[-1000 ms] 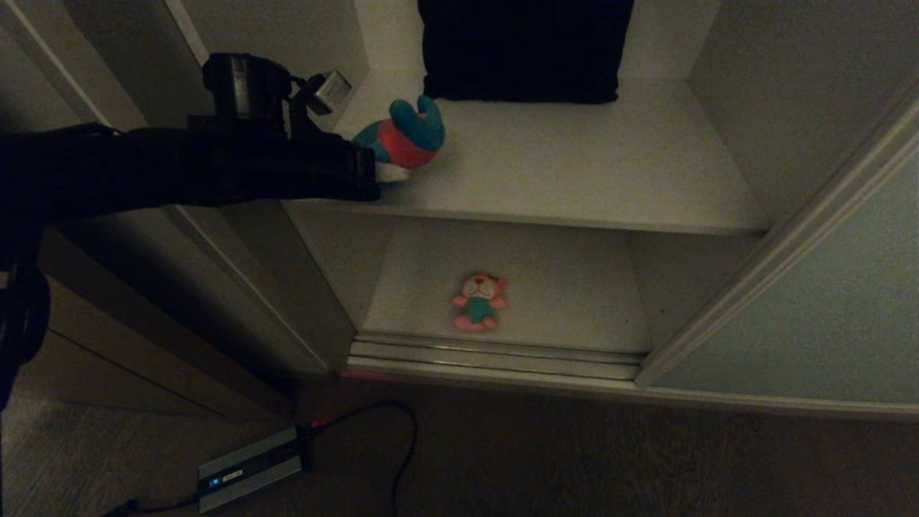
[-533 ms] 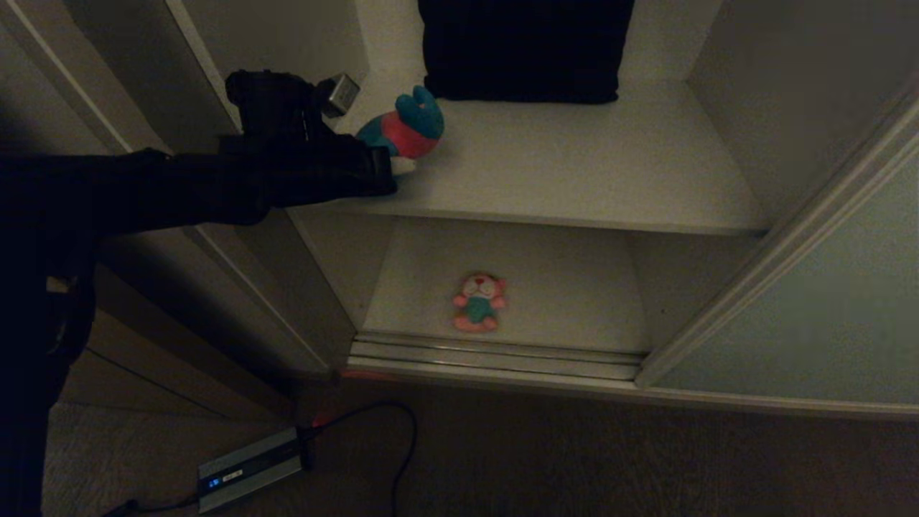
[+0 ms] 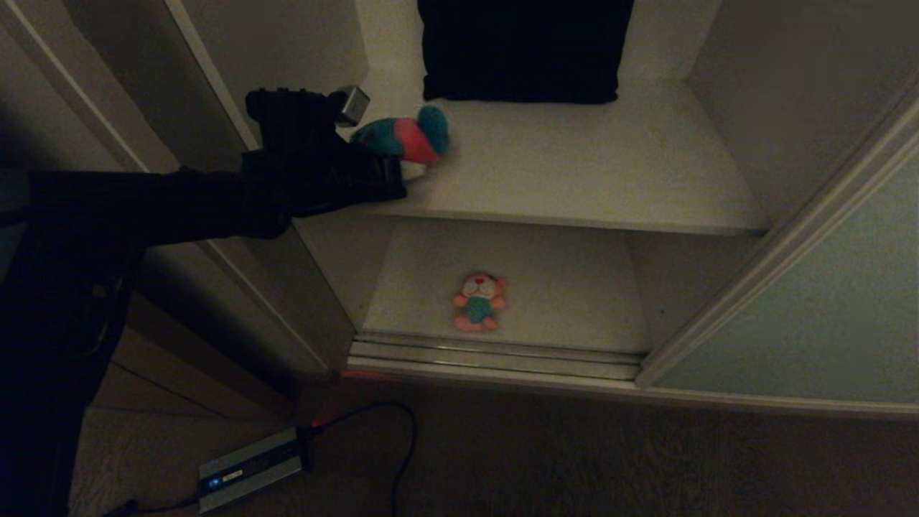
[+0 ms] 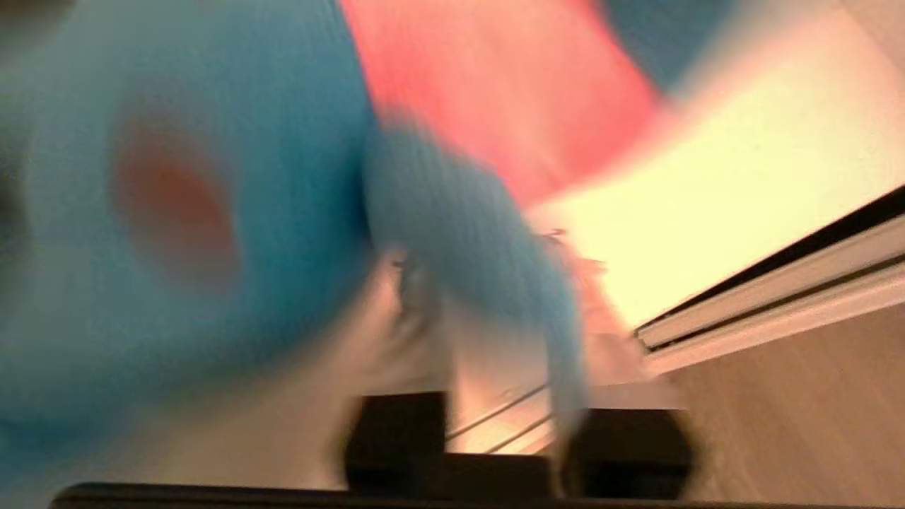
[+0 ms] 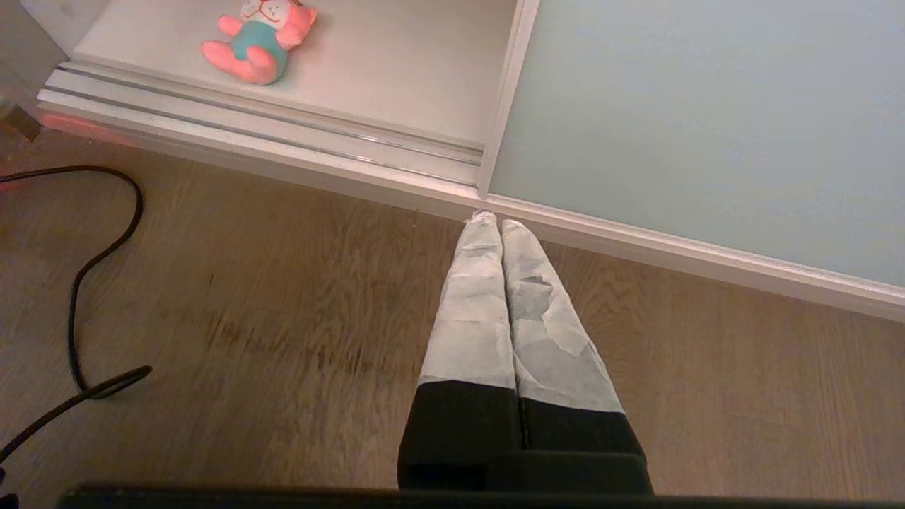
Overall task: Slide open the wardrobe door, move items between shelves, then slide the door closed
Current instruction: Place the blue doll on the higher shelf
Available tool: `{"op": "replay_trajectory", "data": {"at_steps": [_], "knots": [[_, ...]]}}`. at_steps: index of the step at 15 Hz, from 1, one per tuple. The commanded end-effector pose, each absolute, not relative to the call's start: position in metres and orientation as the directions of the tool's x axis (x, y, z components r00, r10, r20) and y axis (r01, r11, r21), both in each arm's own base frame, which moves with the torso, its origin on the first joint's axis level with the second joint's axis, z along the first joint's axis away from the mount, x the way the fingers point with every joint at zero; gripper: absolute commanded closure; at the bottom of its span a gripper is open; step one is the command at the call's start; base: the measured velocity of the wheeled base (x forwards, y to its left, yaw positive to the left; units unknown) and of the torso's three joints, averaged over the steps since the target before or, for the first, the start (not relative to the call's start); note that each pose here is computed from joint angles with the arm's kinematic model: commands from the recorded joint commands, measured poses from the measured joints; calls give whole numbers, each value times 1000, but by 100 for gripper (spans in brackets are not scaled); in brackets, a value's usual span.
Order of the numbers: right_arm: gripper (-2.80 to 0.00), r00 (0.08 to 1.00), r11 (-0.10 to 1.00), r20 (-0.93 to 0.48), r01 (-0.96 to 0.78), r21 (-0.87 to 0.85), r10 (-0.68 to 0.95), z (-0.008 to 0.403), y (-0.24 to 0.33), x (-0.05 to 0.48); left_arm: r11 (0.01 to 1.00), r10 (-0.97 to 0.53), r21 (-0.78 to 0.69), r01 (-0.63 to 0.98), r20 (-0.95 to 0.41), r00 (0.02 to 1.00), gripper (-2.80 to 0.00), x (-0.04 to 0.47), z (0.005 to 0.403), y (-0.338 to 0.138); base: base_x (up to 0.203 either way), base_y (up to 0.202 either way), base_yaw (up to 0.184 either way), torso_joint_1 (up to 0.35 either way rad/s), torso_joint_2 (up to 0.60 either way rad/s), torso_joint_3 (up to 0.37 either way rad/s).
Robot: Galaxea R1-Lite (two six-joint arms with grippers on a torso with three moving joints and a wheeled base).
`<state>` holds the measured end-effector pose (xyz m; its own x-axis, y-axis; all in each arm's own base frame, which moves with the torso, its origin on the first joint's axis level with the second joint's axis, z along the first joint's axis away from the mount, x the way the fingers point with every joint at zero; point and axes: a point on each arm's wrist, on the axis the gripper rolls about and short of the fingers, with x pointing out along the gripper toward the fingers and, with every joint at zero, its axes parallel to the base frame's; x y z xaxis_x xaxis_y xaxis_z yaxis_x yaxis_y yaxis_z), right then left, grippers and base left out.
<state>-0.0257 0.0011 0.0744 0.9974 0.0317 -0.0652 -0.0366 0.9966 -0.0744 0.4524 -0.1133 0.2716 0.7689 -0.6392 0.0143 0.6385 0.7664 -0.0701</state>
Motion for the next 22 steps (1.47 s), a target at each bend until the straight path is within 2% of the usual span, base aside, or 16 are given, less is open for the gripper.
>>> {"op": "replay_trajectory", "data": {"at_steps": [1,6,10,12,13,17,22], "knots": [[0,997,996,-64,-37,-75,32,75,1,-26,763,-643,-78,641,12,766,-280,452,271,-114,0,0,0,0,0,0],[0,997,996,-66,-37,-75,32,74,1,-26,726,-664,-197,659,48,746,-280,440,288,-120,0,0,0,0,0,0],[0,997,996,-64,-37,-75,32,75,1,-26,674,-691,-229,702,141,709,-280,391,347,-116,0,0,0,0,0,0],[0,997,996,-65,-37,-75,32,74,1,-26,672,-698,-225,706,126,705,-280,359,367,-112,0,0,0,0,0,0],[0,997,996,-64,-37,-75,32,75,1,-26,676,-702,-222,703,98,706,0,343,370,-109,0,0,0,0,0,0],[0,997,996,-64,-37,-75,32,75,1,-26,663,-723,-209,719,72,687,0,270,387,-97,0,0,0,0,0,0],[0,997,996,-64,-37,-75,32,75,1,-26,674,-728,-293,678,-112,676,0,175,352,-70,0,0,0,0,0,0]]}}
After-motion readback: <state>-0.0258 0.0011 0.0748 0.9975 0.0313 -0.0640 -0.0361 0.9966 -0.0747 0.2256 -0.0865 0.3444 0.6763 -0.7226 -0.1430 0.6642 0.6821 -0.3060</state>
